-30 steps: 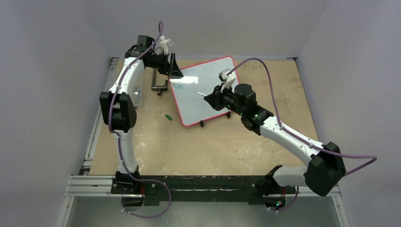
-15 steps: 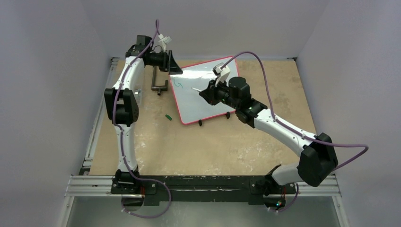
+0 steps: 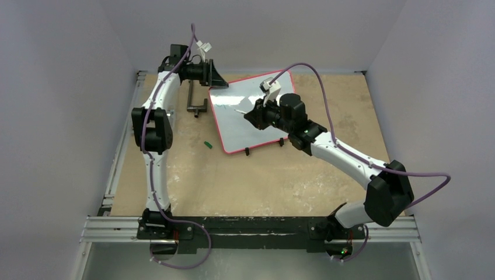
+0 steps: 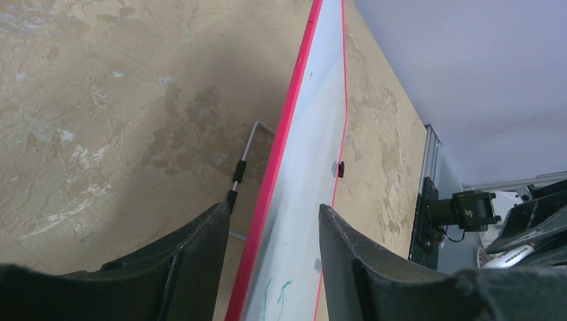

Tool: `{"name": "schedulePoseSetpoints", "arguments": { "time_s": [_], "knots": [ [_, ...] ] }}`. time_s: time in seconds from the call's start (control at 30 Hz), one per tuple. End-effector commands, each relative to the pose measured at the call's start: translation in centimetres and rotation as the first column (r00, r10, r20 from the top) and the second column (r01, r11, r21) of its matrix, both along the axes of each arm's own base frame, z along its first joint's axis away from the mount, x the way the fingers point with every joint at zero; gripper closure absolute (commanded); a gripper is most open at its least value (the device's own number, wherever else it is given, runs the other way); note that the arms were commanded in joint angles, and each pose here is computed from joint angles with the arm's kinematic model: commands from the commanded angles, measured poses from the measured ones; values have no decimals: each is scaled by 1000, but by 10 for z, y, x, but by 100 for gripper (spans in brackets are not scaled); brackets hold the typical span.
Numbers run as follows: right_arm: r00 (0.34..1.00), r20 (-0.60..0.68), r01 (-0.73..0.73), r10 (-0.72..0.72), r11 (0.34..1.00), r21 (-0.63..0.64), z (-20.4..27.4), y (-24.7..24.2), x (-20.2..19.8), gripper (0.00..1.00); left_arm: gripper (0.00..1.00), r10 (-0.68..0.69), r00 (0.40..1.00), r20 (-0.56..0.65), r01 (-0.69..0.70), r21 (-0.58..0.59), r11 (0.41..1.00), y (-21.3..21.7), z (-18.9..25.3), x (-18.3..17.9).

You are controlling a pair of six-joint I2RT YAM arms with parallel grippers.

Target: Write a sentence on the whiteboard

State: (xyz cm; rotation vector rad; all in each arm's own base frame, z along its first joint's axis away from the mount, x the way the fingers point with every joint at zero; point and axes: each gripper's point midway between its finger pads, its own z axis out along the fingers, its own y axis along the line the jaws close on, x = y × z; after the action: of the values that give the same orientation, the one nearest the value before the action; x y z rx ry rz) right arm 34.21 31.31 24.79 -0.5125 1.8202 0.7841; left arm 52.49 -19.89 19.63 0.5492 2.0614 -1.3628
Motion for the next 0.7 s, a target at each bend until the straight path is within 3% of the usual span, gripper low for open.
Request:
{"name": "schedulePoseSetpoints", "arguments": {
  "time_s": [0.0,0.3,0.67],
  "knots": [
    [998,56,-24,22,999,36,30,5,3,100,51,-28,998,47,30,-34,999,-6,12,6],
    [998,52,-25,23,999,36,30,6,4,100,70,-44,998,46,46,-29,999,-13,11,-5],
    [998,58,-34,31,999,40,36,1,-5,100,68,-23,997,67,23,-7,1000,-19,11,-37]
  ]
}}
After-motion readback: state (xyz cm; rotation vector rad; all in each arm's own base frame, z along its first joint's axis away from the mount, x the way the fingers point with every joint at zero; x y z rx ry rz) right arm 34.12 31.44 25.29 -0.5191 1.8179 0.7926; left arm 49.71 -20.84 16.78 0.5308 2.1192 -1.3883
